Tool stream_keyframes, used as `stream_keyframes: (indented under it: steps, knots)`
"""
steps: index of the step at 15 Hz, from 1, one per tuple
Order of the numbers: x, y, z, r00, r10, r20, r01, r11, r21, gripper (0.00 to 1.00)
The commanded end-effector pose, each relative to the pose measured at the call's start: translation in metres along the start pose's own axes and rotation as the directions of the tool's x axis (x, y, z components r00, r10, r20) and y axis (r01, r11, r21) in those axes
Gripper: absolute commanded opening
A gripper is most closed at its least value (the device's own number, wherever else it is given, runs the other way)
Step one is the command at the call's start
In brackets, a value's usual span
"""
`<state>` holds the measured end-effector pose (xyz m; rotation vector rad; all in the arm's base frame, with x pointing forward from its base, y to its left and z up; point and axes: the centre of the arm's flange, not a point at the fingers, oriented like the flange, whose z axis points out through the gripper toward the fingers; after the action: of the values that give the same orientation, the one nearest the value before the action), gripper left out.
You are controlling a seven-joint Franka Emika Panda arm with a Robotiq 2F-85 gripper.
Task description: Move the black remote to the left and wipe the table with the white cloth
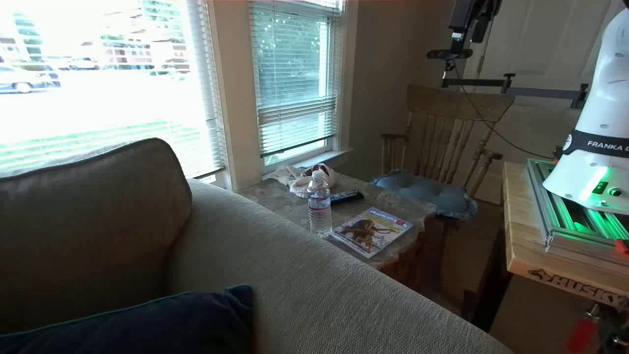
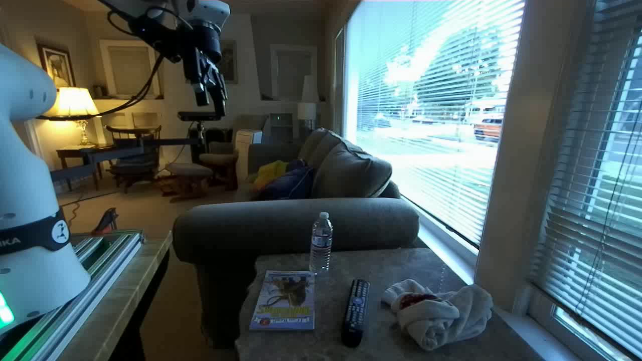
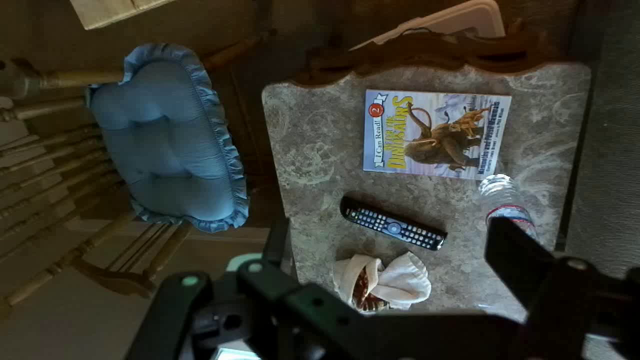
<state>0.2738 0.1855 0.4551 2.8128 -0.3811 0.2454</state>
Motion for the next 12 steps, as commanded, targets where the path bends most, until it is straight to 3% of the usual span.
stream_keyframes:
  steps: [1,8,12]
  knots:
    - [0.000,0.000,0.000,1.000,0.000,0.000,0.000,1.000,0.000,1.00]
    - [0.000,0.000,0.000,1.000,0.000,0.000,0.000,1.000,0.000,1.00]
    - [0.032,-0.009,0.009,0.997,0.069,0.021,-0.070,0.996,0.056,1.00]
